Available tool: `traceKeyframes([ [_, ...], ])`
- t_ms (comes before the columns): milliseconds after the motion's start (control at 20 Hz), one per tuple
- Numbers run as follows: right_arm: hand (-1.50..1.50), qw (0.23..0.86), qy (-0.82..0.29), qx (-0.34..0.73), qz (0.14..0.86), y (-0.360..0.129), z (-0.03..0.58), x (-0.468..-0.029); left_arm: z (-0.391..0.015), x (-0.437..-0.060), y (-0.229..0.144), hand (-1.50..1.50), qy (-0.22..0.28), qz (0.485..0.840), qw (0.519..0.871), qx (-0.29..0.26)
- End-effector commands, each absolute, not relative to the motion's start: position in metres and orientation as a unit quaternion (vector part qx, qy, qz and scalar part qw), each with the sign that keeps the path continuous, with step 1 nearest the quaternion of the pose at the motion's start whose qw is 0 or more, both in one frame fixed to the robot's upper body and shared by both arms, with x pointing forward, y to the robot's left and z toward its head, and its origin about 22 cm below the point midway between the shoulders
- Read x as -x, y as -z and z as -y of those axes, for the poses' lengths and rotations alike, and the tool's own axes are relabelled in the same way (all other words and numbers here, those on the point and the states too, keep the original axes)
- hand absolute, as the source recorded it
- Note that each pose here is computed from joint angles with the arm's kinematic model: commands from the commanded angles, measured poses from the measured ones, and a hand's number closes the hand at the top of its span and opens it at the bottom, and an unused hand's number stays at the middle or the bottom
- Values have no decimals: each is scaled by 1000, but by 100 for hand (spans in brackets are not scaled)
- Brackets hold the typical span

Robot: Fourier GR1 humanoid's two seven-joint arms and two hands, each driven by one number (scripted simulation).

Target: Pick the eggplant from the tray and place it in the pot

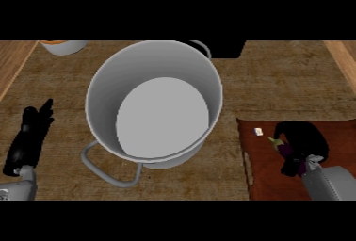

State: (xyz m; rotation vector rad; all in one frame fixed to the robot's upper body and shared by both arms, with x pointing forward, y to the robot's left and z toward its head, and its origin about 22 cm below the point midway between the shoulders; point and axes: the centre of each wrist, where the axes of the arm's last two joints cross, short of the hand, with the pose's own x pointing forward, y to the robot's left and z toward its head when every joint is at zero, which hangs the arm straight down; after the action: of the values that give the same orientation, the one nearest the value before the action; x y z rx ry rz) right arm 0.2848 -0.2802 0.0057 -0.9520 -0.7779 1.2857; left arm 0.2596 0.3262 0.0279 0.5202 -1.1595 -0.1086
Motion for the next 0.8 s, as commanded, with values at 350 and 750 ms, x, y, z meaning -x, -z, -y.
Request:
traceKeyframes([
  [350,150,564,-555,479,381,-31,260,-263,-328,-269,-18,0,50,533,807,-248],
  [750,150,647,-396,523,389,-54,223,-173,-337,-245,-14,0,32,527,807,-266],
])
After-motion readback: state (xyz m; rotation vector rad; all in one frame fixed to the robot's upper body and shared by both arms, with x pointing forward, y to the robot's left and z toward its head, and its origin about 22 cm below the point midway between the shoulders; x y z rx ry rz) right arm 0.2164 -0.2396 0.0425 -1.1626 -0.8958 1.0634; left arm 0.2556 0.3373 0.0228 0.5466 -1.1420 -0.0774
